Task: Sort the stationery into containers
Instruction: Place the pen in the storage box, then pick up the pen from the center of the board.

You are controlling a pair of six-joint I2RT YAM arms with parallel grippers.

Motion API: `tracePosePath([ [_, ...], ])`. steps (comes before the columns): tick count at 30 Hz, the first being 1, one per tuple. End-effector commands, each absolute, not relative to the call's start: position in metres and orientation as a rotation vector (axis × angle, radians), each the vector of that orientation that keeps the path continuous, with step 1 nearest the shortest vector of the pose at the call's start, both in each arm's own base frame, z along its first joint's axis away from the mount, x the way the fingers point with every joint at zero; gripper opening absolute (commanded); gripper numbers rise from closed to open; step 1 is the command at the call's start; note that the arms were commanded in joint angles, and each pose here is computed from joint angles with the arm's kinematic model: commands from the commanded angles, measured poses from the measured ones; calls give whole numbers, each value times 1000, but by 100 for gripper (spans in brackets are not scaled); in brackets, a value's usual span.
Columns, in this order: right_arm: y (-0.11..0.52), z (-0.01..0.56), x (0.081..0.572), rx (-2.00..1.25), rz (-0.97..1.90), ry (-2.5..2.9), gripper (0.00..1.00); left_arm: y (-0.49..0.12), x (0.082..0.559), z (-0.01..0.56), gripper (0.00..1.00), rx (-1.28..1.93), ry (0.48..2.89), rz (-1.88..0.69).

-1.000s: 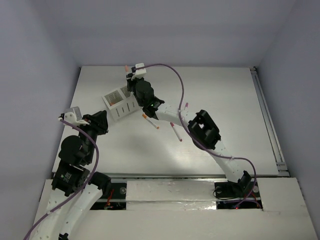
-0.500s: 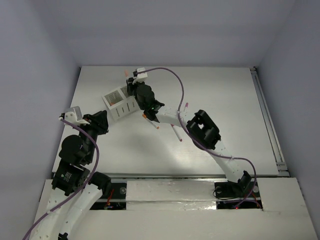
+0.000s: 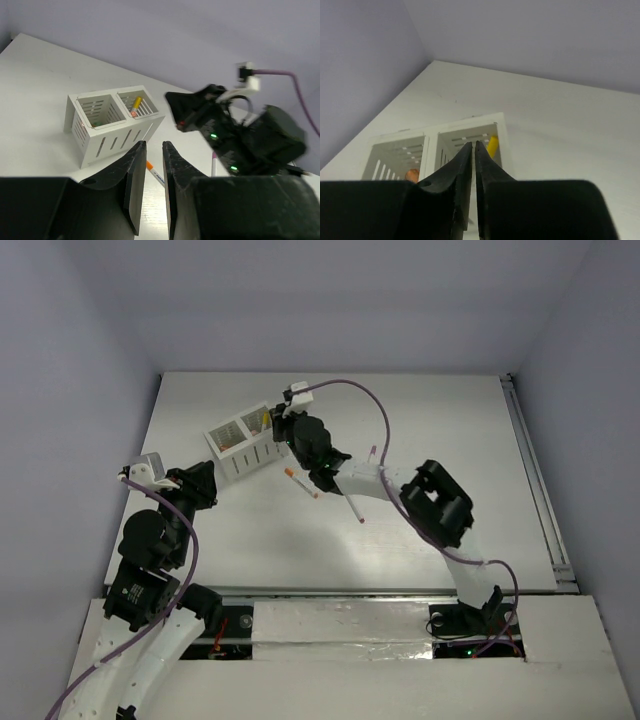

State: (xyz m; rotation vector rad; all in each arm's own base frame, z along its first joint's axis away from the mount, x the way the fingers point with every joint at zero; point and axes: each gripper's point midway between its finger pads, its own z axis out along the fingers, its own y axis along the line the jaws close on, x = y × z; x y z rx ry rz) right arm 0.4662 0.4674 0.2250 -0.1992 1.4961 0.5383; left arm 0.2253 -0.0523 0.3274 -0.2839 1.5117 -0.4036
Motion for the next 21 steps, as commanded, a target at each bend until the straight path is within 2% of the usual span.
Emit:
tracePosePath([
  [1, 441, 280, 425, -194, 646, 1412, 0, -53, 226, 339, 17, -279, 1478, -413],
  [6, 421, 186, 380, -448, 618, 1755, 0, -53, 226, 339, 17, -278, 1476, -410],
  [8, 414, 152, 364, -562, 608, 1890, 3, -53, 225, 341, 17, -275, 1471, -411],
  [9, 411, 146, 360, -576, 599, 1917, 8, -52, 225, 340, 17, -275, 1471, -408],
  [10, 408, 145, 356, -576, 606, 1924, 23, -52, 225, 340, 17, -275, 1471, -408],
  [12, 404, 130, 346, -609, 623, 1944, 41, -52, 225, 341, 17, -277, 1469, -408],
  [13, 404, 127, 344, -635, 642, 1954, 54, -52, 226, 341, 17, -274, 1471, -407],
  [21, 408, 77, 357, -738, 508, 2064, 57, -54, 226, 340, 17, -268, 1474, -414],
])
